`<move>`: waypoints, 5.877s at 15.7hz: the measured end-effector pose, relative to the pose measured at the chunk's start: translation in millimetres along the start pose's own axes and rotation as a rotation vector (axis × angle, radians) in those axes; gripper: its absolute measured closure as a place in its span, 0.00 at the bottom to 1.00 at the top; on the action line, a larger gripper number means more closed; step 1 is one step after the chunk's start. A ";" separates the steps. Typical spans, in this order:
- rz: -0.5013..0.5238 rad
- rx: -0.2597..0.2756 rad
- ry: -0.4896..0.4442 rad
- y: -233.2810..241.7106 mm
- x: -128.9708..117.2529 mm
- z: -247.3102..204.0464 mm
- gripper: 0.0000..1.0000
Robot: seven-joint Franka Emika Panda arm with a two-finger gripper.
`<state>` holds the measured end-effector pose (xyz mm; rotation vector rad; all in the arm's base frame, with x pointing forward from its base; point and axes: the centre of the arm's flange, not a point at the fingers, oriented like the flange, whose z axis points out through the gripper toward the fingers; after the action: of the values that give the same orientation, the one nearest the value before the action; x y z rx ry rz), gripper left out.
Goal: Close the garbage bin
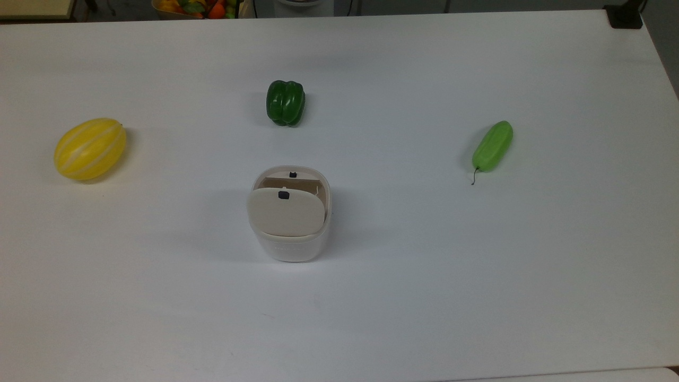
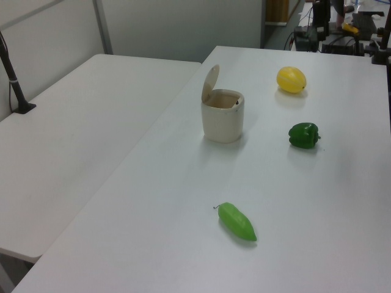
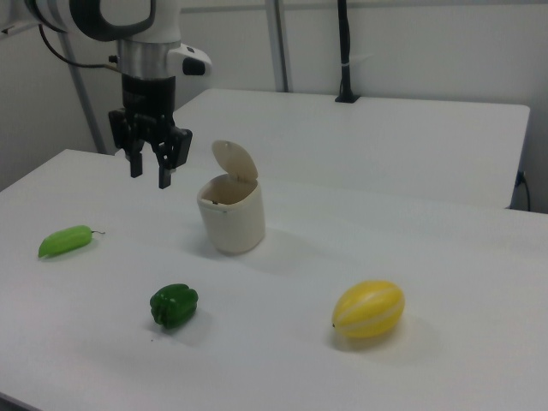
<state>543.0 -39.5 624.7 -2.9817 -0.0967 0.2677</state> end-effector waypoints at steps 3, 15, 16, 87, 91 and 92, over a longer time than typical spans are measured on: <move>0.002 -0.015 0.092 1.8 13.5 -4.9 0.68; -0.019 0.010 0.459 -21.4 105.9 13.3 0.99; -0.019 0.012 0.497 -24.1 112.3 13.3 0.99; 0.117 -0.086 0.098 2.9 2.0 2.6 0.00; 0.126 -0.072 0.068 -5.2 -18.4 17.0 0.00; 0.129 -0.070 0.063 -6.2 -21.4 19.8 0.00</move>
<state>518.1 -32.3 610.1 -3.0671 0.0949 0.1889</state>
